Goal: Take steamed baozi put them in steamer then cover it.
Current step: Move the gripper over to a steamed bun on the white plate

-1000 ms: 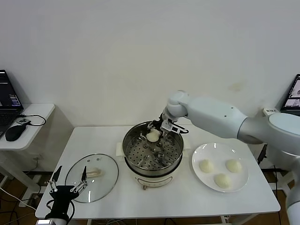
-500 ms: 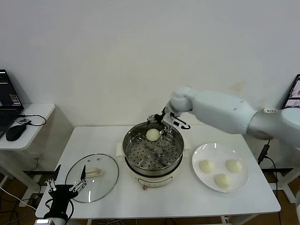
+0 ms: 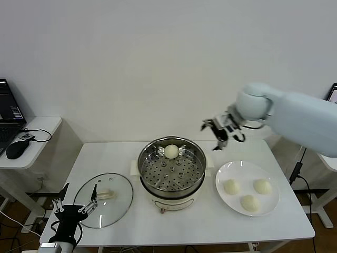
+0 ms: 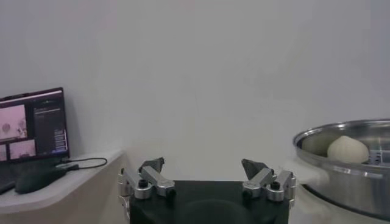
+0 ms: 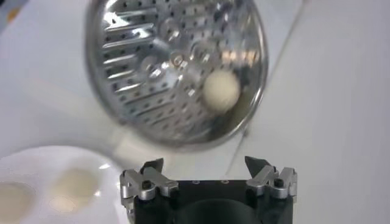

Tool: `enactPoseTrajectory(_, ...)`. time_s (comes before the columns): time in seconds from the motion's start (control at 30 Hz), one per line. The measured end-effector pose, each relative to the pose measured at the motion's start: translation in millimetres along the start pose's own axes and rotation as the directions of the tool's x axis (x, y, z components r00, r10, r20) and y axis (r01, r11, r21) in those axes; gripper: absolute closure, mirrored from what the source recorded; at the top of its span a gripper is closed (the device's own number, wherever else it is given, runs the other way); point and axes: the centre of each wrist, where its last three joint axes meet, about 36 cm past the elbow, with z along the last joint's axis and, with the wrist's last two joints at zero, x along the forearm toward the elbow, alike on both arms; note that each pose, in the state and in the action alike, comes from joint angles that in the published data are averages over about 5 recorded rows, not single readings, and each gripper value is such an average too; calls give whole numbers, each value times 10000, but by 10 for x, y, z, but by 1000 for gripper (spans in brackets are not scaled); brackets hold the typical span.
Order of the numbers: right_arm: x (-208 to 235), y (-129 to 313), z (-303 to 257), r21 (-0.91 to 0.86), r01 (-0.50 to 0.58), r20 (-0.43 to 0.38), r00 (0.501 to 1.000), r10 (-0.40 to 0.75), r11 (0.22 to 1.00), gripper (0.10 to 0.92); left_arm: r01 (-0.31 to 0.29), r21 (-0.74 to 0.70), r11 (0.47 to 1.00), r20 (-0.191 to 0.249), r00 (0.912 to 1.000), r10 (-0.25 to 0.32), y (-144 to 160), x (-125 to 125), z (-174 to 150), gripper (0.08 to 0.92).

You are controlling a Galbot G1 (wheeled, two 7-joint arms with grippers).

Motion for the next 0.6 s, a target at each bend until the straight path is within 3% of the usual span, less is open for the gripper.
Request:
enactPoseTrajectory(0.3,-199,545,384,-1265,457,-562,9970,-532,9909,200,-82,-57,9999,-153,9999,82,-29,8,26,177)
enactPoseTrajectory(0.6,-671,889,620,-1821,1017,-850,9893,-1187,9780,200,24,-137,9999,-284,9996,-28,2,24,45,177)
